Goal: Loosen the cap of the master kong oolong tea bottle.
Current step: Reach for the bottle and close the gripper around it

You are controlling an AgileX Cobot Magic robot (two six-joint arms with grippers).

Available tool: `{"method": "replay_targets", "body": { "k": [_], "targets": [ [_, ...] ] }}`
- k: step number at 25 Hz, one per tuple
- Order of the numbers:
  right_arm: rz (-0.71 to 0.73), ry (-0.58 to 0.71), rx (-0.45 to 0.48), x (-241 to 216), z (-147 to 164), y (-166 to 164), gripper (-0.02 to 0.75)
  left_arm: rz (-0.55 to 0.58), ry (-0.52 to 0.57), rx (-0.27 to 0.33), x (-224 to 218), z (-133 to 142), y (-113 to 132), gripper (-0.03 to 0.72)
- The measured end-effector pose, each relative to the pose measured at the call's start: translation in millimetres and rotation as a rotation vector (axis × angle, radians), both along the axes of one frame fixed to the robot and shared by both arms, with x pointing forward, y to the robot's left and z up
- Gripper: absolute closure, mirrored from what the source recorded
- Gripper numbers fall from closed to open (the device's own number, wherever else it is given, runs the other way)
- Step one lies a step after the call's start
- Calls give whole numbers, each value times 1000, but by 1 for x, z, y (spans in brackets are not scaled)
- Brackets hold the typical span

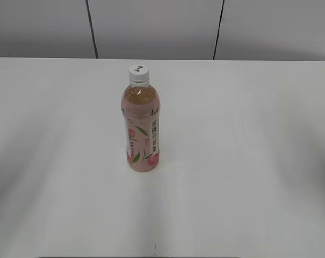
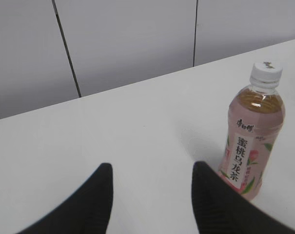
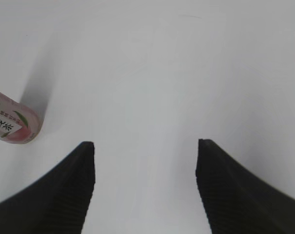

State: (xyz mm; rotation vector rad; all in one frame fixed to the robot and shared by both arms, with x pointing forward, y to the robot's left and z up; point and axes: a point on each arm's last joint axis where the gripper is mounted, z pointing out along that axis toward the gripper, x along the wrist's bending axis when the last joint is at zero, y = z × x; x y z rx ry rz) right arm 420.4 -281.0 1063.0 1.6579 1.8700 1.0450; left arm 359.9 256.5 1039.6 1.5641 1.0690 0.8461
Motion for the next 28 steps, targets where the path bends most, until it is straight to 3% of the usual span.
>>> {"method": "replay_targets", "body": {
  "k": [8,11,21,28],
  "targets": [
    [0,0,0,0,0,0,244,41,-8,-20,2,2,3,358],
    [-1,1,0,0,0,0,244,64,-26,-57,3,4,5,358],
    [0,3,0,1,-1,0,244,112,-183,-40,5,9,10,358],
    [0,3,0,1,-1,0,244,124,-171,-73,4,3,11,358]
  ]
}}
